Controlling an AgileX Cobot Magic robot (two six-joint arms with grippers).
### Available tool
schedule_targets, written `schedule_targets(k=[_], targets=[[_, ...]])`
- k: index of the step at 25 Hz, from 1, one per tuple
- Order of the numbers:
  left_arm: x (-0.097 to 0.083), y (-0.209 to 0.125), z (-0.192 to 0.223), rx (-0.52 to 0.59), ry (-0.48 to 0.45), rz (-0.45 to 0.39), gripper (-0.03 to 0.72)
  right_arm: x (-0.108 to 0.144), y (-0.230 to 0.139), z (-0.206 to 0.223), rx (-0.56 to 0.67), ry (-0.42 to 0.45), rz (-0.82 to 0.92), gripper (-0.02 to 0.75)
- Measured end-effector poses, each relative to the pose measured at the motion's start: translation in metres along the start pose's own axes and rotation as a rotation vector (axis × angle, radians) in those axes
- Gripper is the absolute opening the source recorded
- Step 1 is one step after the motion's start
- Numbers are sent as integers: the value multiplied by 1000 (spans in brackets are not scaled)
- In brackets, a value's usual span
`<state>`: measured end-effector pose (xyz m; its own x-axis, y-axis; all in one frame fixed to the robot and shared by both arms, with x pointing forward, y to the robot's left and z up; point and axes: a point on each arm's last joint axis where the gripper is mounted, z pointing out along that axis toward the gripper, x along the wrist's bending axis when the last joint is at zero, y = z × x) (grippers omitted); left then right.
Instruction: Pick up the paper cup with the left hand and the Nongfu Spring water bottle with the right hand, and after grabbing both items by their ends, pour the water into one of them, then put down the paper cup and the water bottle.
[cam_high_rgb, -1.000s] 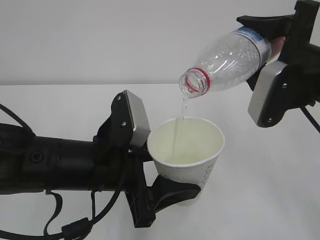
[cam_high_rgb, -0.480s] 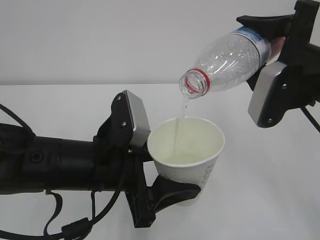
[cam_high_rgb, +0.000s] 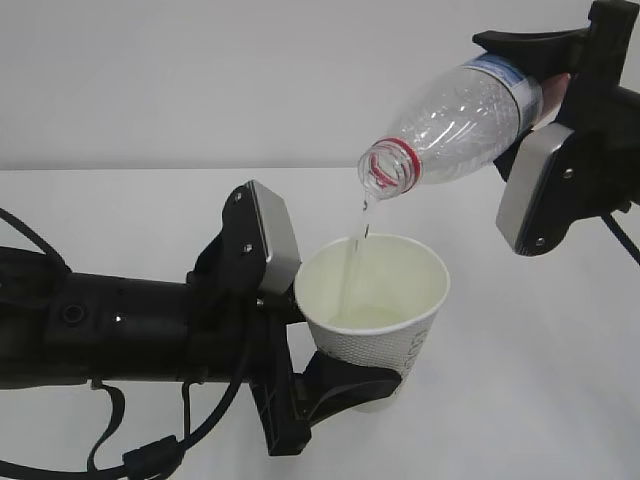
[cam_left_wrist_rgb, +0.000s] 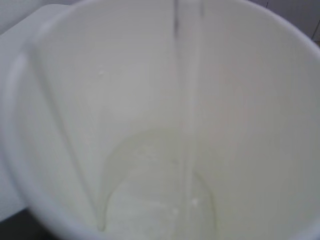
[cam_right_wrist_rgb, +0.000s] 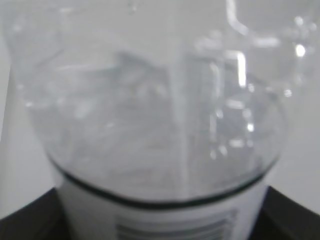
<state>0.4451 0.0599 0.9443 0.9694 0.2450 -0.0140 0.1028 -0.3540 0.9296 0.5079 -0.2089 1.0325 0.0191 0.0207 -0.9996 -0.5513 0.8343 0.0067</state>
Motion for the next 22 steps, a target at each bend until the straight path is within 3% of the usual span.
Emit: schedule_targets(k=[22], targets=[[0,0,0,0,0,0,543,0,0,0,-1,-2,0,512]])
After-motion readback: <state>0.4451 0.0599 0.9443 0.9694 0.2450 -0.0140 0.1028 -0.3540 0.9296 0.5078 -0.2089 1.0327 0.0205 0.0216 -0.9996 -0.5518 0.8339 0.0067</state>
